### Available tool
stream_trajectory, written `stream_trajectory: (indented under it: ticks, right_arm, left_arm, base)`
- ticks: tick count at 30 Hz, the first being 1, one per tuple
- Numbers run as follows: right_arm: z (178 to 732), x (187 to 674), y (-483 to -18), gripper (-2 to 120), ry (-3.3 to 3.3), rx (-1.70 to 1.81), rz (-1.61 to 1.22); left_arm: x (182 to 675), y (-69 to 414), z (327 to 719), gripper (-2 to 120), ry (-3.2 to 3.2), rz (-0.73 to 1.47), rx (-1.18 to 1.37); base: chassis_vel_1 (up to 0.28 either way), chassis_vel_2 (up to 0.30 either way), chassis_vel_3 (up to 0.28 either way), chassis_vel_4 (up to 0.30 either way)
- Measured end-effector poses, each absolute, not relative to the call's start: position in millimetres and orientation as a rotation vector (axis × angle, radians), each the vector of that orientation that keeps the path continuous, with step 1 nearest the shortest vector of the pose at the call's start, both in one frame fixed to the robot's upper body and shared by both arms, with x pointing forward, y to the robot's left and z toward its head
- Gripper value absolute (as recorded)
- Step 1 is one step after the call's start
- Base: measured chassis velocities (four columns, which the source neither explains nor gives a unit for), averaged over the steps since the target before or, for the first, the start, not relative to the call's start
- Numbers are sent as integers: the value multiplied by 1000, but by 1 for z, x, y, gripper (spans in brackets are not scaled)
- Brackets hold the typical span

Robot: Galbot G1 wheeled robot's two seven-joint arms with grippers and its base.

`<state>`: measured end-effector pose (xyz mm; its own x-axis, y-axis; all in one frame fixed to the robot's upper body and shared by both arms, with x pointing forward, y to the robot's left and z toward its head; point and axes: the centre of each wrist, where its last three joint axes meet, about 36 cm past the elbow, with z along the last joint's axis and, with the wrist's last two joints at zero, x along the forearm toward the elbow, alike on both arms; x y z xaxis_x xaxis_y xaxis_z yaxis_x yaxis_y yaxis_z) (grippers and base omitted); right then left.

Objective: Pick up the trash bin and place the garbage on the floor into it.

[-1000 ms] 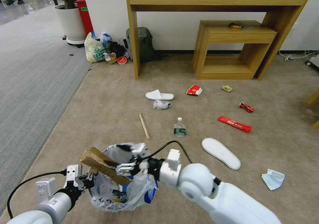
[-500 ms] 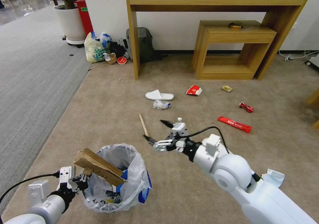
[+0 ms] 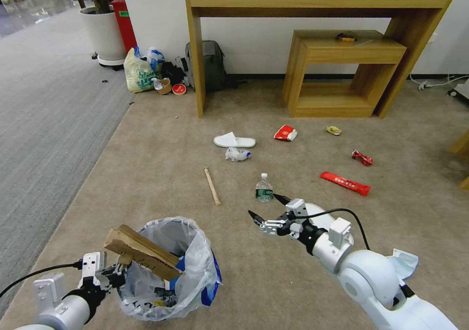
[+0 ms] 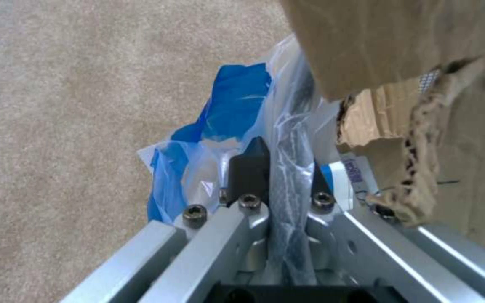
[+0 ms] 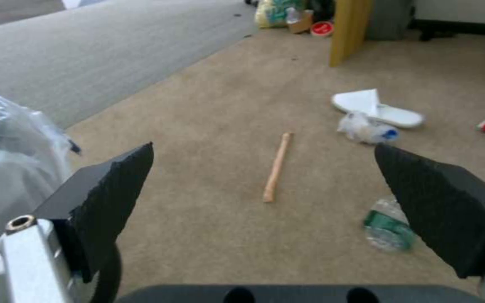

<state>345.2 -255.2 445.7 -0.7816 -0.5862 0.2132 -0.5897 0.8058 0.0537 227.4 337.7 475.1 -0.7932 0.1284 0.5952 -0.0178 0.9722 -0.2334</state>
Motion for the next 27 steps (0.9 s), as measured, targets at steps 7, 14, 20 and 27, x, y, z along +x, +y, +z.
stream_trajectory:
  ticks: [7, 14, 20, 27]
  right_arm:
    - [447, 338, -265, 100, -2791, 884, 36]
    - [448, 328, -272, 100, -2803, 868, 48]
    - [449, 323, -277, 100, -2808, 860, 50]
    - [448, 316, -284, 100, -2811, 848, 61]
  left_arm:
    - [227, 338, 475, 0, -2466, 296, -92]
    - [225, 338, 474, 0, -2456, 293, -101]
    - [224, 337, 473, 0, -2450, 294, -106]
    - [221, 335, 474, 0, -2446, 295, -113]
  base:
    - [-40, -40, 40, 47]
    - [-120, -117, 119, 122]
    - [-116, -109, 98, 110]
    - [-98, -99, 103, 99]
